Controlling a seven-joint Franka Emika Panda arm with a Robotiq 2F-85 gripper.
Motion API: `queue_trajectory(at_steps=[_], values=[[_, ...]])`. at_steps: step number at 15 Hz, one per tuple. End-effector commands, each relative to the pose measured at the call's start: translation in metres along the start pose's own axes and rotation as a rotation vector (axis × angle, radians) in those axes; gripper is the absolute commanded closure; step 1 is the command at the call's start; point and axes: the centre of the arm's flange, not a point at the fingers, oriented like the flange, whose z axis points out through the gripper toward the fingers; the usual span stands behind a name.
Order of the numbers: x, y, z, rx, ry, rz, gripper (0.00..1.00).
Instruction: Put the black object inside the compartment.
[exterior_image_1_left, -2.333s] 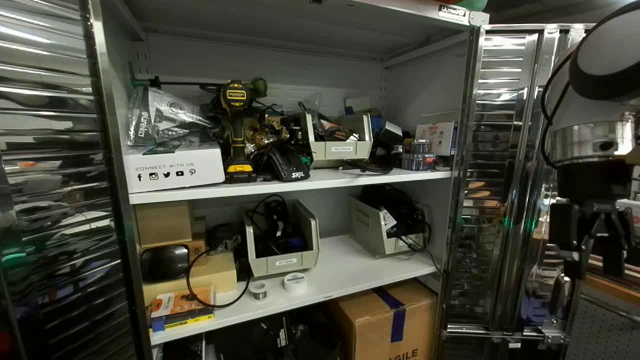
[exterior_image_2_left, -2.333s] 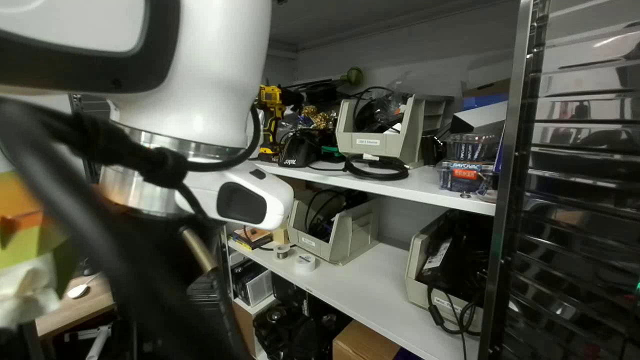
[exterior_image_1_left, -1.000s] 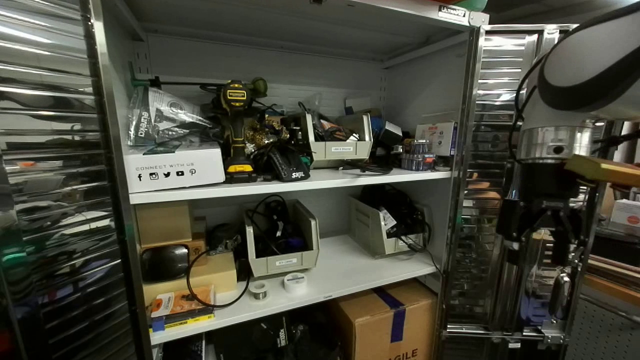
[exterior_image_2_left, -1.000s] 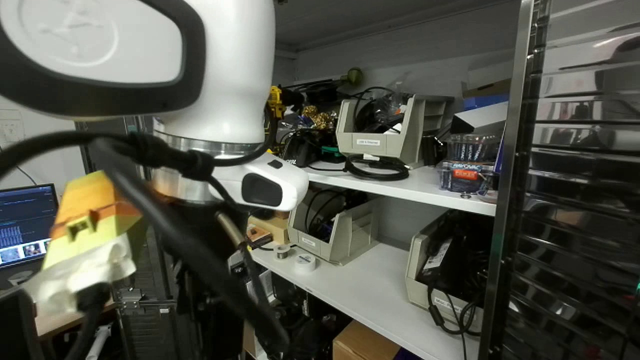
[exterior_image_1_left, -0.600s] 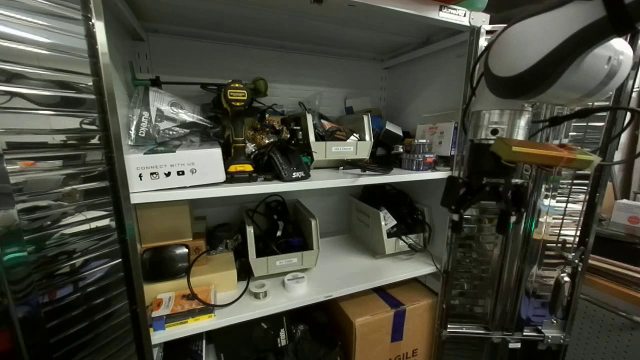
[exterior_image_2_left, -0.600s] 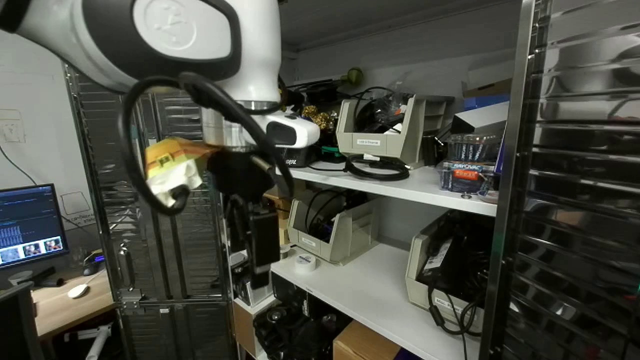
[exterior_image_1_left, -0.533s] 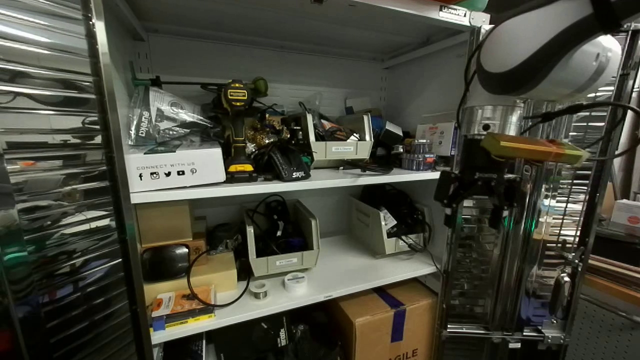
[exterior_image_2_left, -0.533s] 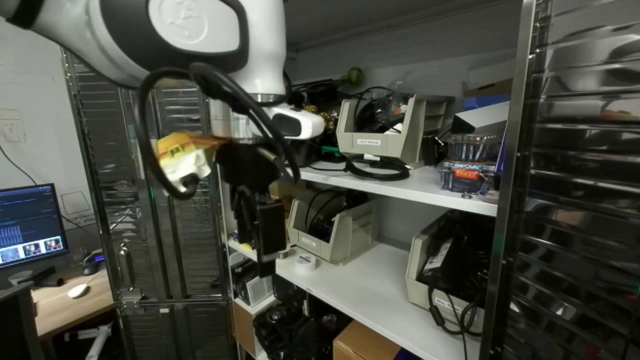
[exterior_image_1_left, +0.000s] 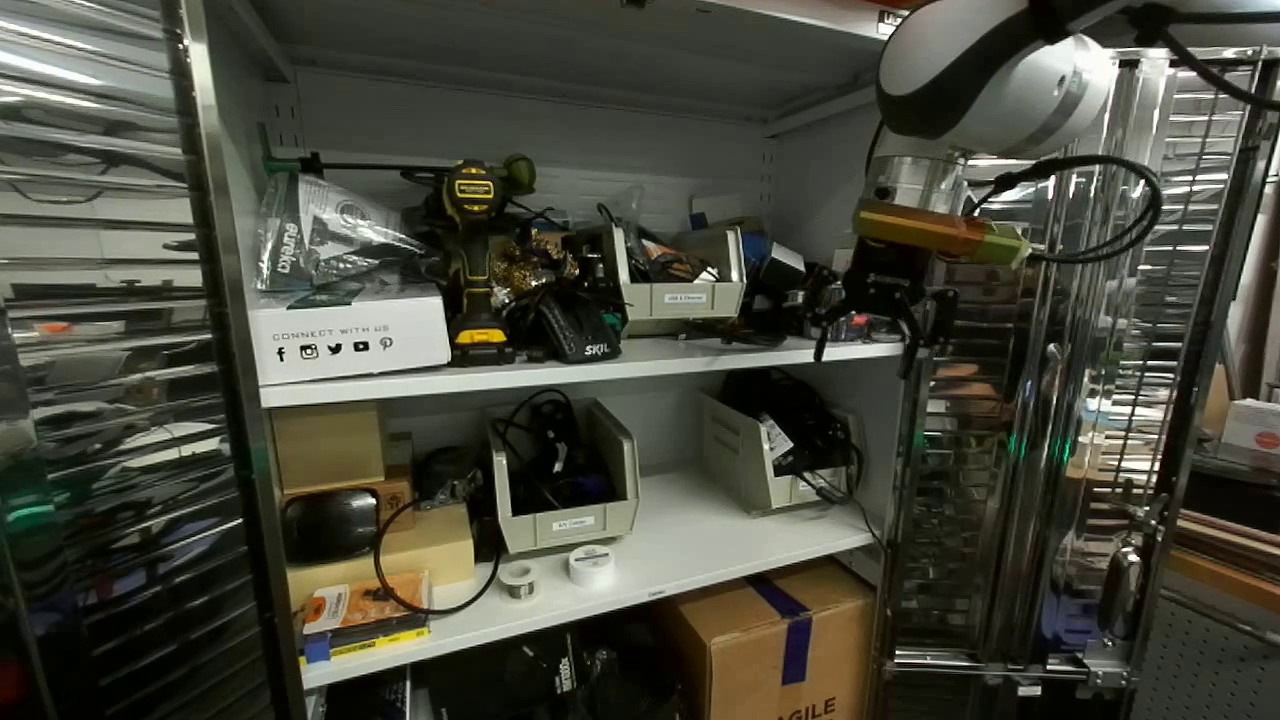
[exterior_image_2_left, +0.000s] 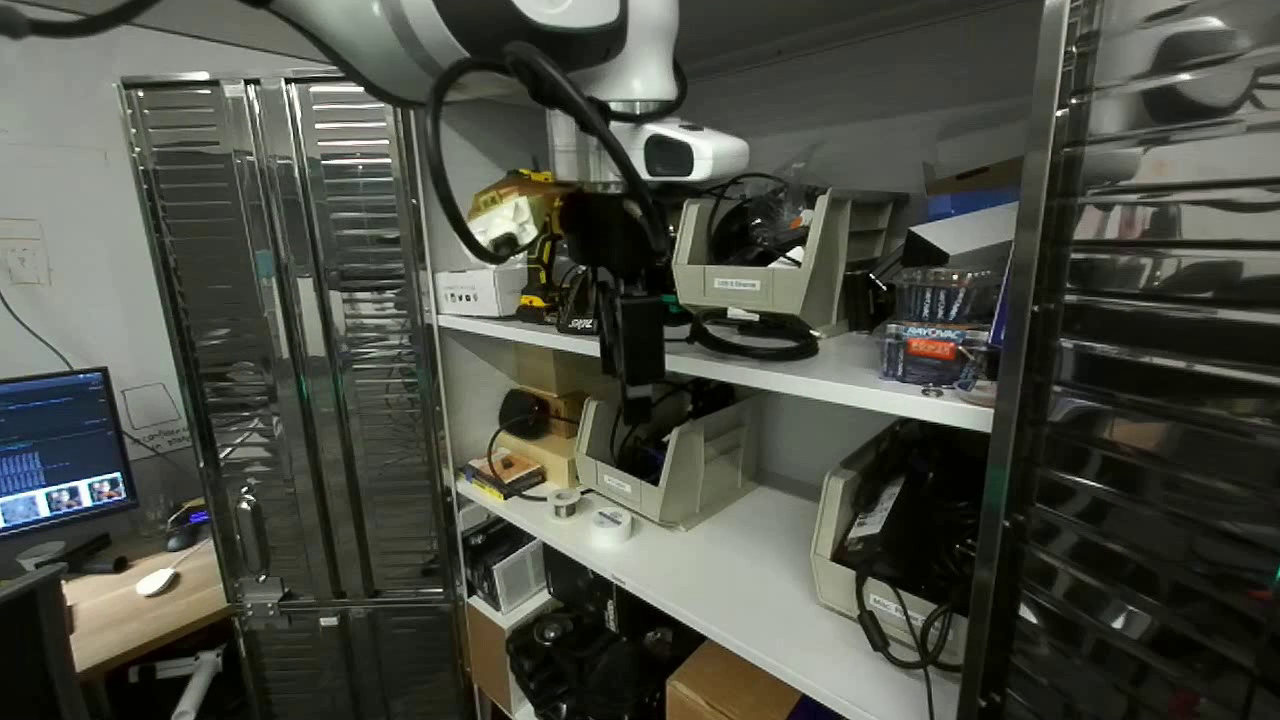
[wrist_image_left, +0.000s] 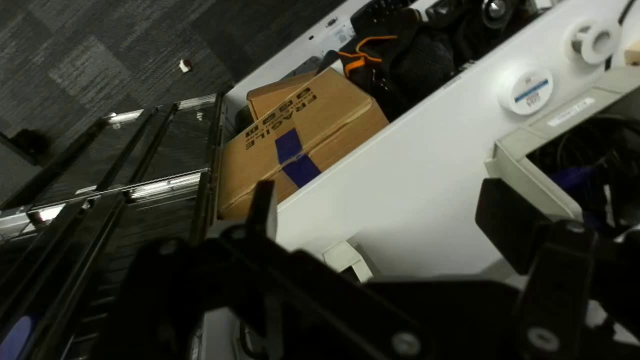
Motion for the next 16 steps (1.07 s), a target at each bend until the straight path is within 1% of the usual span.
queue_trajectory(at_steps=[1, 3, 7, 10, 13, 16], values=[[0.047, -0.031, -0.020, 0.111, 0.017, 0.162, 0.00], [0.065, -0.042, -0.024, 0.161, 0.039, 0.251, 0.00], [0.095, -0.061, -0.025, 0.199, 0.103, 0.380, 0.00], [0.112, -0.076, -0.023, 0.210, 0.125, 0.428, 0.00], [0.122, -0.086, -0.019, 0.203, 0.124, 0.449, 0.00], [0.128, -0.085, -0.016, 0.173, 0.095, 0.455, 0.00]])
